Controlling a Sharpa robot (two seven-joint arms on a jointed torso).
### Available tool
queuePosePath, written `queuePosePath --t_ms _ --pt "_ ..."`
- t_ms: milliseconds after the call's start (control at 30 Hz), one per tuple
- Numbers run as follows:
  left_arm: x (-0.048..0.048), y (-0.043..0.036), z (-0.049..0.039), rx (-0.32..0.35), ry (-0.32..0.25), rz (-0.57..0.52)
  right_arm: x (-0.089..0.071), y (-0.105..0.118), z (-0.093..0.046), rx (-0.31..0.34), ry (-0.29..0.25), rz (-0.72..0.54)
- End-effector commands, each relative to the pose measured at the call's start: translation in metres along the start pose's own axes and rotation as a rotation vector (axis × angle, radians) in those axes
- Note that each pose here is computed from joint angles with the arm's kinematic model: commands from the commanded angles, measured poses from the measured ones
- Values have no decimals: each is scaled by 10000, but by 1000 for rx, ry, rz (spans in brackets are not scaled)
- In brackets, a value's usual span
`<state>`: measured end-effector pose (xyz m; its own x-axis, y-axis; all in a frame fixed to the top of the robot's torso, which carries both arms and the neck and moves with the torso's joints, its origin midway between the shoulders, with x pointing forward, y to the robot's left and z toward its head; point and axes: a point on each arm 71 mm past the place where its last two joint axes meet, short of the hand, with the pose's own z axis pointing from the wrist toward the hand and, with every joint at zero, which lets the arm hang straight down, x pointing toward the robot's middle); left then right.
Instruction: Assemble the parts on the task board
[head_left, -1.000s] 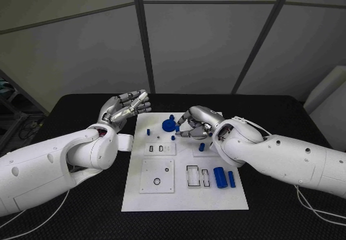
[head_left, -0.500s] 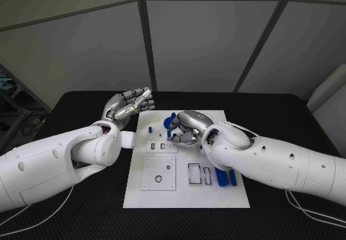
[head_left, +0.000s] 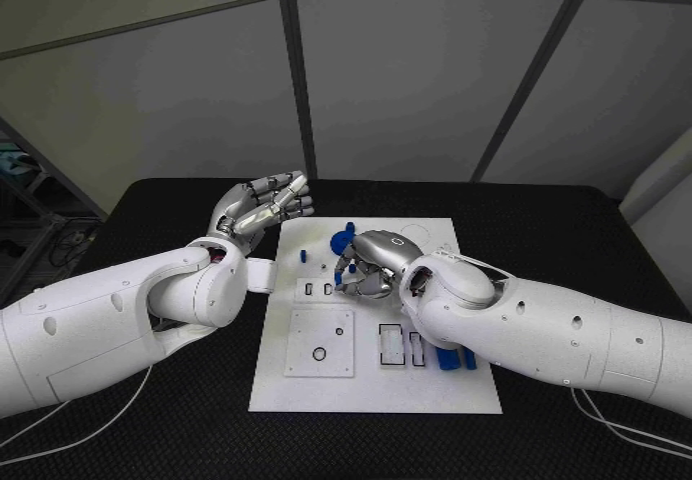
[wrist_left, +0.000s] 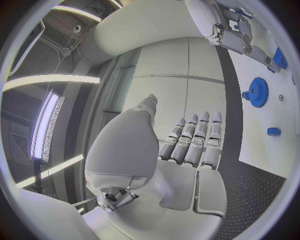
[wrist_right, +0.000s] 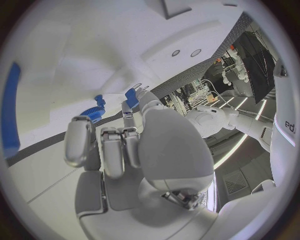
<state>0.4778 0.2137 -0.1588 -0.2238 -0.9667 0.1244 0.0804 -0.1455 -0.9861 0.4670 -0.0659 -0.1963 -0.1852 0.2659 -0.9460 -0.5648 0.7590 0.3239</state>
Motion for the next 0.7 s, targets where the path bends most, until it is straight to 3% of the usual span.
queuePosePath --t_ms 33,700 --pt "15 -15 5 10 12 3 24 10 6 -1 23 -25" --pt "11 -15 4 9 11 3 107 17 18 6 56 -27"
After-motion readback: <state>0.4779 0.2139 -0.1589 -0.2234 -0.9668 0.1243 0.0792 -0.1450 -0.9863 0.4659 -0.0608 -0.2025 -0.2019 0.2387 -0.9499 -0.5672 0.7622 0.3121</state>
